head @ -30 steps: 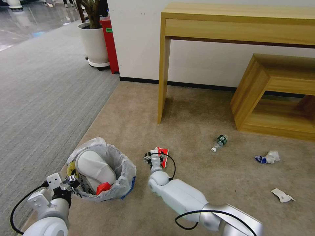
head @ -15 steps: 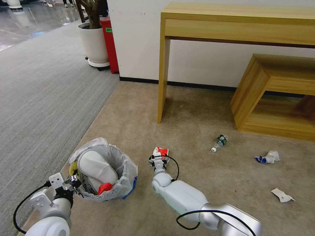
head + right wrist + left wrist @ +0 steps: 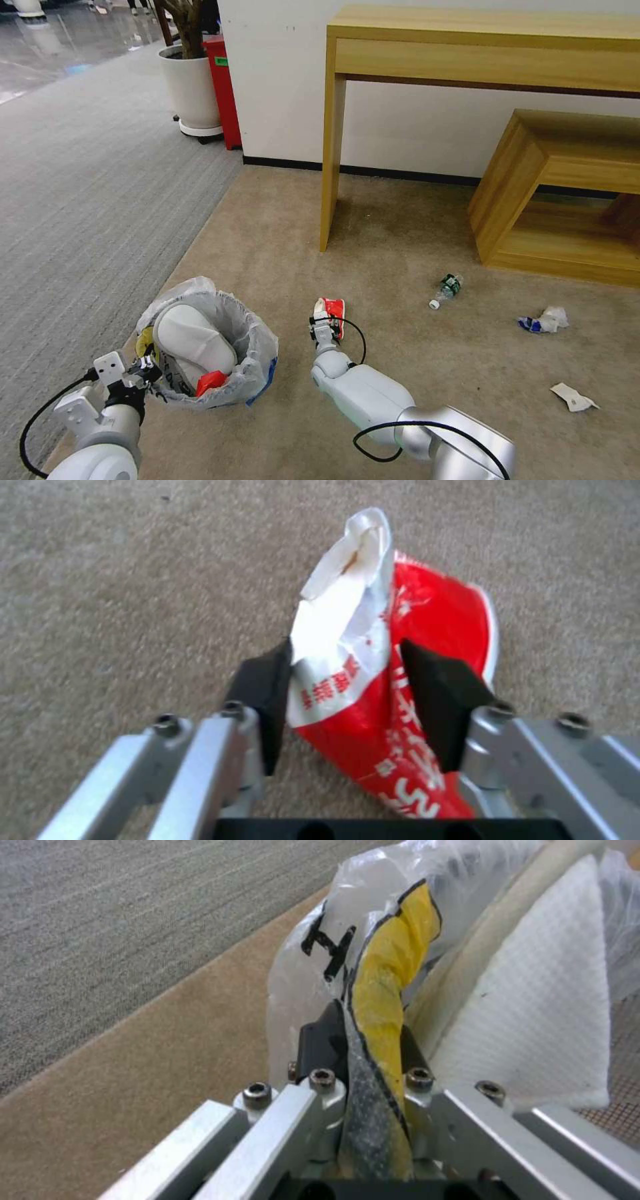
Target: Pick up the trash bin and place the garbage on the floor into it.
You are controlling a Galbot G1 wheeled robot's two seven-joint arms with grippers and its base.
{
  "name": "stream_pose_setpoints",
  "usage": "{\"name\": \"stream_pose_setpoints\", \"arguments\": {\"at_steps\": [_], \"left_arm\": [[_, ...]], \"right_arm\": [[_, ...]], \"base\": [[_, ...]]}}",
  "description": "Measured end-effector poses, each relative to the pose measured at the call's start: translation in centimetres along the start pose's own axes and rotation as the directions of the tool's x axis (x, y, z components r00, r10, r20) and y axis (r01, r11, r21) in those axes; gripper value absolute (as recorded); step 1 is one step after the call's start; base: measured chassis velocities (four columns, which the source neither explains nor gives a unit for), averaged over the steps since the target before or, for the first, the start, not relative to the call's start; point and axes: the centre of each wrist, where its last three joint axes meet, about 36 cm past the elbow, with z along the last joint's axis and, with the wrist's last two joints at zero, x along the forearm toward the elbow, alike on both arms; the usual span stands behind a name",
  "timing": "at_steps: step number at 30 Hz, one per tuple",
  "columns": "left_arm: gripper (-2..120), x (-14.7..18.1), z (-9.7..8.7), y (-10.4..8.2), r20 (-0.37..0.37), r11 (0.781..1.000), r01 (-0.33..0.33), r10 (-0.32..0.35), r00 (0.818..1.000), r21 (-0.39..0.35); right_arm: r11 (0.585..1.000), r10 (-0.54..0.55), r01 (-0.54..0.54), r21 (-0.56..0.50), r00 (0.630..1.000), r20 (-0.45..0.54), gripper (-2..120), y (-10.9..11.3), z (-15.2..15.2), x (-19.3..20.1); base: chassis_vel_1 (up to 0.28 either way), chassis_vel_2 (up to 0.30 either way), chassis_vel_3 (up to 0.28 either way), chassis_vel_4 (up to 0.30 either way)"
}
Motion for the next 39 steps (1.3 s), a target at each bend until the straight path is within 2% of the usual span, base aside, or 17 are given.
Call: {"name": "stream_pose_setpoints", "arguments": {"at_steps": [2,3,6,7,10,12,18,22,28,31,34,35,39], "left_arm": [[3,0.0,0.0,0.0,0.0,1.0,0.0,0.0,1.0,0.001],[3,0.0,0.0,0.0,0.0,1.0,0.0,0.0,1.0,0.001],[3,0.1,-0.1,0.0,0.004,1.0,-0.001,0.001,1.0,0.001],[3,0.1,-0.1,0.0,0.004,1.0,-0.001,0.001,1.0,0.001],[3,0.1,-0.2,0.0,0.006,1.0,0.0,0.0,1.0,-0.001],[3,0.1,-0.2,0.1,0.007,1.0,0.0,0.0,1.0,-0.001],[3,-0.2,-0.2,0.3,0.006,1.0,0.005,-0.005,1.0,-0.004],[3,-0.5,-0.1,0.6,0.001,1.0,0.012,-0.012,1.0,-0.008],[3,-0.8,0.2,0.8,-0.005,1.0,0.02,-0.02,1.0,-0.009],[3,-1.0,0.3,0.9,-0.007,1.0,0.023,-0.023,1.0,-0.01],[3,-1.1,0.3,0.9,-0.009,1.0,0.021,-0.021,1.0,-0.01],[3,-1.1,0.3,0.9,-0.009,1.0,0.021,-0.021,1.0,-0.01],[3,-0.7,-0.3,0.4,-0.023,1.0,0.001,-0.001,1.0,0.0]], "right_arm": [[1.0,-0.002,0.002,0.0,1.0,-0.001,33,0.0,0.1,0.1],[1.0,-0.002,0.002,0.0,1.0,-0.001,33,0.0,0.1,0.1],[1.0,-0.007,0.008,0.005,1.0,-0.007,18,-0.3,0.5,0.1],[1.0,-0.007,0.008,0.005,1.0,-0.007,18,-0.3,0.5,0.1],[1.0,-0.013,0.013,0.002,1.0,-0.012,3,-0.7,0.8,0.1],[1.0,-0.015,0.015,0.0,1.0,-0.012,1,-0.9,0.8,0.2],[0.998,-0.037,0.037,-0.051,0.999,-0.01,0,-1.9,0.5,0.5],[0.988,-0.088,0.09,-0.126,0.996,0.024,0,-3.2,-0.1,1.1],[0.96,-0.166,0.189,-0.206,0.979,0.122,0,-4.9,-2.1,3.0],[0.942,-0.199,0.238,-0.238,0.964,0.177,0,-5.9,-3.4,4.5],[0.913,-0.241,0.311,-0.266,0.934,0.263,0,-7.3,-5.7,7.0],[0.913,-0.241,0.311,-0.266,0.934,0.263,0,-7.3,-5.7,7.0],[0.882,-0.293,0.414,-0.227,0.858,0.422,0,-13.8,-8.8,11.0]], "base": [[0.0,0.0,0.0,0.0],[0.0,0.0,0.0,0.0],[0.0,0.0,0.0,0.0],[0.0,0.0,0.0,0.0],[0.0,0.0,0.0,0.0],[0.0,0.0,0.0,0.0],[0.0,0.0,0.0,0.0],[0.0,0.0,0.0,0.0],[0.0,0.0,0.0,0.0],[0.0,0.0,0.0,0.0],[0.0,0.0,0.0,0.0],[0.0,0.0,0.0,0.0],[0.0,0.0,0.0,0.0]]}}
